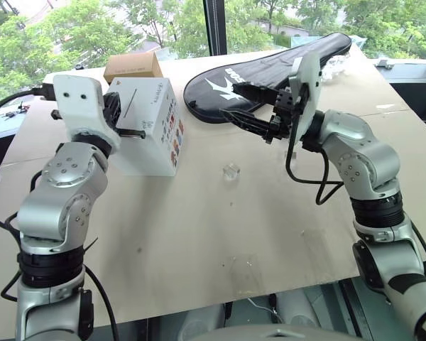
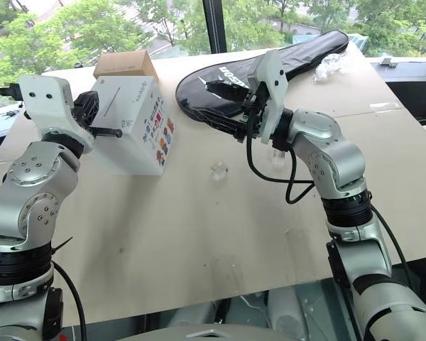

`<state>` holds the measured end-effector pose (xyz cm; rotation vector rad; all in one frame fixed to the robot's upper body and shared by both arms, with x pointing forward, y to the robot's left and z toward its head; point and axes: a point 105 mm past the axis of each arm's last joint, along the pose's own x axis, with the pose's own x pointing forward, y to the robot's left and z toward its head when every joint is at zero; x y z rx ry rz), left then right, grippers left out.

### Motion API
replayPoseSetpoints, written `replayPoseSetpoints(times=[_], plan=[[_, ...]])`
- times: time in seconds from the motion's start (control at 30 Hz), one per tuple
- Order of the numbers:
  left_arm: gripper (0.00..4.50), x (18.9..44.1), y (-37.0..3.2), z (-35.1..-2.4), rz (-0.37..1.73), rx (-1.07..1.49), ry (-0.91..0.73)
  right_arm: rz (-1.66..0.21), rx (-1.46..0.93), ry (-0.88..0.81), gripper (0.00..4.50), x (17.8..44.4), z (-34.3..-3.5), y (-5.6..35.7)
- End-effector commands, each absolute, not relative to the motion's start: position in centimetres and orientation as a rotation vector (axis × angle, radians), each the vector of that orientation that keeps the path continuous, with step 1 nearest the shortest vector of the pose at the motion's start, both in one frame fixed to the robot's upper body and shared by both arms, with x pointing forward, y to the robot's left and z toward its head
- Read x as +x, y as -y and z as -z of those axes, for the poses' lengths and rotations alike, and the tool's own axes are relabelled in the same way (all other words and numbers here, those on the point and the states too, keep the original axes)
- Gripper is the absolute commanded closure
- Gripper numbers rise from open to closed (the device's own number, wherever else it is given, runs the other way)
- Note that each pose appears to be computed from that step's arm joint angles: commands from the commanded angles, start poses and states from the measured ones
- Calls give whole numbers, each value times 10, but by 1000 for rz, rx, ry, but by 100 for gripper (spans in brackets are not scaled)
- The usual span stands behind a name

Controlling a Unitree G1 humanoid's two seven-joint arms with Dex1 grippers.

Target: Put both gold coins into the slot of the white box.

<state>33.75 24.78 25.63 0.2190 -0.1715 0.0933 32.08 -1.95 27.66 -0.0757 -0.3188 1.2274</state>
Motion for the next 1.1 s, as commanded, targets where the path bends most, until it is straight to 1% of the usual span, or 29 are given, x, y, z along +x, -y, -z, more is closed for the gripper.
replayPoseSetpoints(times=[0.03, 0.33, 0.4, 0.57, 1.1], plan=[[450, 336, -254, -260, -117, 223, 167, -1232, -77, 363, 145, 316, -285, 20], [450, 339, -256, -241, -114, 247, 75, -1226, -68, 367, 145, 316, -284, 20], [450, 340, -254, -238, -102, 207, 73, -1225, -68, 368, 145, 316, -284, 20], [450, 343, -246, -236, -54, 205, 72, -1223, -64, 373, 145, 315, -285, 19], [450, 354, -236, -237, -3, 187, 72, -1220, -57, 384, 145, 312, -288, 17]])
